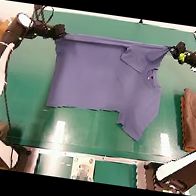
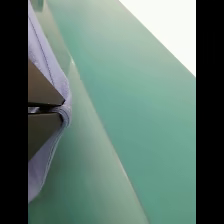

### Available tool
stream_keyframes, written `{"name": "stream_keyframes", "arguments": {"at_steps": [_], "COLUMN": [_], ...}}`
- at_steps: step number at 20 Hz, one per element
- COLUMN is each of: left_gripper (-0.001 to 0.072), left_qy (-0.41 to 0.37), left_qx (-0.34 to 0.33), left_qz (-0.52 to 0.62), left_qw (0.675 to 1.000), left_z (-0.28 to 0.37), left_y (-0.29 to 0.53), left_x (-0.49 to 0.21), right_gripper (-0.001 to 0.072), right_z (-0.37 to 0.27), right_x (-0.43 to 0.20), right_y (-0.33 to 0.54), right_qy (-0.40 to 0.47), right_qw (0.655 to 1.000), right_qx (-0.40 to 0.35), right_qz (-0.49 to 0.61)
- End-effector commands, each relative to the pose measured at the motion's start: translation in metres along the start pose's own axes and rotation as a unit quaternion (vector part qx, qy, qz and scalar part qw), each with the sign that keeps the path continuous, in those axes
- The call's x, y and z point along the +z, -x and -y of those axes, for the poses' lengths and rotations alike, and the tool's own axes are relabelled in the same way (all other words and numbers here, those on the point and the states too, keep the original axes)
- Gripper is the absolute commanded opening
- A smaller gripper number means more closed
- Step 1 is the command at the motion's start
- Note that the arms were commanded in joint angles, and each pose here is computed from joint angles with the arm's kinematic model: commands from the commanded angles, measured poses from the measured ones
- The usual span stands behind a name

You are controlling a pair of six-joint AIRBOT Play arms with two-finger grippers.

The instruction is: Fold the shirts.

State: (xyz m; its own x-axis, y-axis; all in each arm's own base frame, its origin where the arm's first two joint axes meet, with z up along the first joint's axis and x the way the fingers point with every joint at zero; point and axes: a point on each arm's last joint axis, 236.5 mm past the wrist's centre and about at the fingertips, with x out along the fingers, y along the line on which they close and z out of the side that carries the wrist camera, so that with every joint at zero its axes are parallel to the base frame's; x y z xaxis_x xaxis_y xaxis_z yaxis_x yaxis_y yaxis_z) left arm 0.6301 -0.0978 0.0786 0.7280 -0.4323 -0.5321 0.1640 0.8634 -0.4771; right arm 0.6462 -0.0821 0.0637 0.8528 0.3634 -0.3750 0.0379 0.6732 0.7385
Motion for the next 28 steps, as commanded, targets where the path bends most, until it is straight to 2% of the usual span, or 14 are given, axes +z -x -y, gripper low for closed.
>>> {"name": "stream_keyframes", "arguments": {"at_steps": [1,3,5,8,11,19,23,24,25,26,28], "left_gripper": [0.0024,0.0024,0.0024,0.0024,0.0024,0.0024,0.0025,0.0113,0.0467,0.058,0.0579], "left_qy": [-0.004,-0.019,-0.036,-0.037,-0.025,0.029,0.051,0.058,0.062,0.081,0.107], "left_qx": [-0.002,0.002,0.011,0.047,0.048,0.07,0.048,0.048,0.049,0.058,0.062], "left_qz": [0.009,-0.03,-0.106,-0.236,-0.334,-0.414,-0.401,-0.405,-0.42,-0.439,-0.486], "left_qw": [1.0,0.999,0.994,0.97,0.941,0.907,0.913,0.911,0.904,0.893,0.865], "left_z": [0.001,-0.001,-0.007,-0.025,-0.026,-0.048,-0.037,-0.035,-0.034,-0.035,-0.035], "left_y": [0.0,0.001,0.005,0.027,0.052,0.059,0.051,0.053,0.062,0.074,0.11], "left_x": [0.005,-0.014,-0.049,-0.108,-0.151,-0.22,-0.22,-0.221,-0.223,-0.224,-0.224], "right_gripper": [0.0015,0.0014,0.0013,0.0013,0.0013,0.0014,0.0029,0.0187,0.027,0.0251,0.0251], "right_z": [0.002,0.012,0.041,0.066,0.081,0.107,0.107,0.106,0.103,0.098,0.085], "right_x": [0.005,-0.013,-0.043,-0.098,-0.134,-0.177,-0.178,-0.18,-0.181,-0.178,-0.165], "right_y": [0.002,0.006,0.02,0.046,0.064,0.074,0.076,0.078,0.082,0.089,0.11], "right_qy": [0.003,0.022,0.029,0.046,0.033,-0.004,-0.011,-0.02,-0.027,-0.036,-0.046], "right_qw": [1.0,0.999,0.992,0.966,0.944,0.925,0.923,0.921,0.918,0.916,0.916], "right_qx": [-0.004,-0.016,-0.059,-0.095,-0.118,-0.142,-0.147,-0.149,-0.147,-0.147,-0.149], "right_qz": [0.006,-0.037,-0.112,-0.235,-0.306,-0.352,-0.355,-0.359,-0.366,-0.372,-0.37]}}
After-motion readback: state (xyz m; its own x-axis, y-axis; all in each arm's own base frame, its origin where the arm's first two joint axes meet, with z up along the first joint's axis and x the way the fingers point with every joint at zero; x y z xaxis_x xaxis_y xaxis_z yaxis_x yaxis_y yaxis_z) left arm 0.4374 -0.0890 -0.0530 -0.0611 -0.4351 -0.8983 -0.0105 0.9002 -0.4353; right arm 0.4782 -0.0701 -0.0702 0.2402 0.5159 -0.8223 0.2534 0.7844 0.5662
